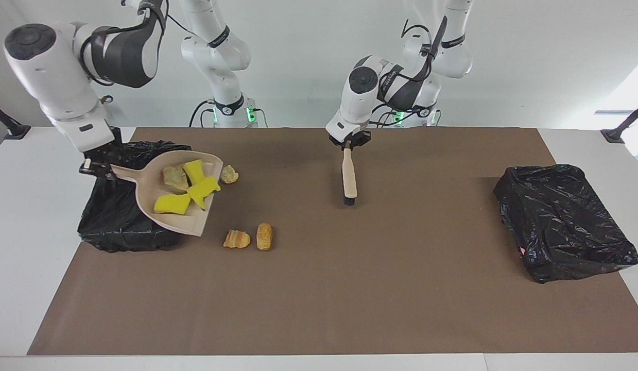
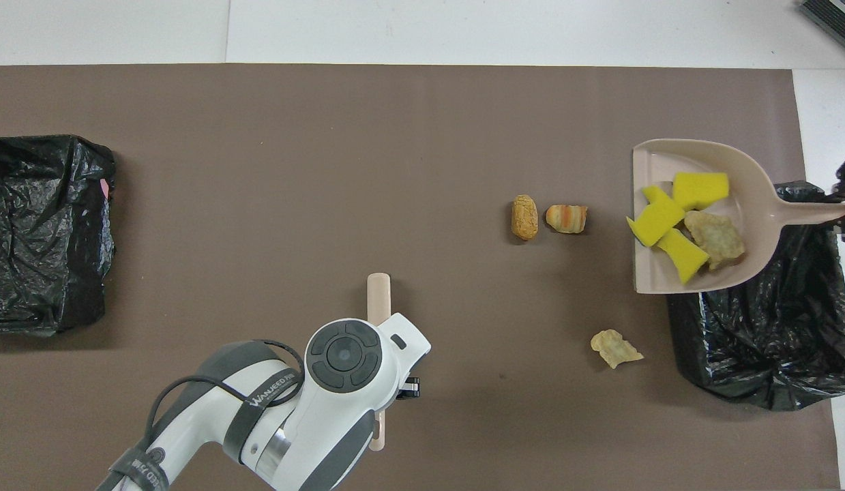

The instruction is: Sweep and dump trash in bin

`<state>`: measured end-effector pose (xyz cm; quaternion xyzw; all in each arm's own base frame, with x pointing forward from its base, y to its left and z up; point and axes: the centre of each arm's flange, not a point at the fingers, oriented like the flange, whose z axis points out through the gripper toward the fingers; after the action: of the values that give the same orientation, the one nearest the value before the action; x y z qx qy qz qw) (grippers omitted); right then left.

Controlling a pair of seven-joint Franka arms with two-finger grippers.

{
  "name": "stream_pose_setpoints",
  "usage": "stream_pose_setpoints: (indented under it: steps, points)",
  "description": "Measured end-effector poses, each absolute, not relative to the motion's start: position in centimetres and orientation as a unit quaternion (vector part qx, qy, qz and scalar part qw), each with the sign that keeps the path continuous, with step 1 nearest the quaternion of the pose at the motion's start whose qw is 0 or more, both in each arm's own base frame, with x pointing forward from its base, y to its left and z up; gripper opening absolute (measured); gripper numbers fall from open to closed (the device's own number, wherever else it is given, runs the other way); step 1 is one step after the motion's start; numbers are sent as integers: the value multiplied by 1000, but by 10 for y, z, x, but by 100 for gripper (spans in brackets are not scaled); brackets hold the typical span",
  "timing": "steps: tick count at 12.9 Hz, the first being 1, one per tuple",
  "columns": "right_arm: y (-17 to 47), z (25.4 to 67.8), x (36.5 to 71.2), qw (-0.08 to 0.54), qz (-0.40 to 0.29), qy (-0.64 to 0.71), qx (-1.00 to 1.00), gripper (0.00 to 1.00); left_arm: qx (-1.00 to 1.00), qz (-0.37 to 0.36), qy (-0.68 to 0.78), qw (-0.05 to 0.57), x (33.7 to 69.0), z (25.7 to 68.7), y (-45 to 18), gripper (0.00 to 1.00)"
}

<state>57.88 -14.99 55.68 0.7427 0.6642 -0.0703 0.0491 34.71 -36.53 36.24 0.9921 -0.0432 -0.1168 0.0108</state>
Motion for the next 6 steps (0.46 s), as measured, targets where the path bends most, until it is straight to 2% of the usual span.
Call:
stream_pose_setpoints:
  steps: [4, 6]
  points:
    - [-231, 549, 538, 107, -120, 643, 749, 31, 993, -112, -34, 12, 346, 355, -362, 26]
    - [-245, 542, 515, 139, -148, 643, 738, 31, 993, -109, -32, 13, 345, 351, -361, 26]
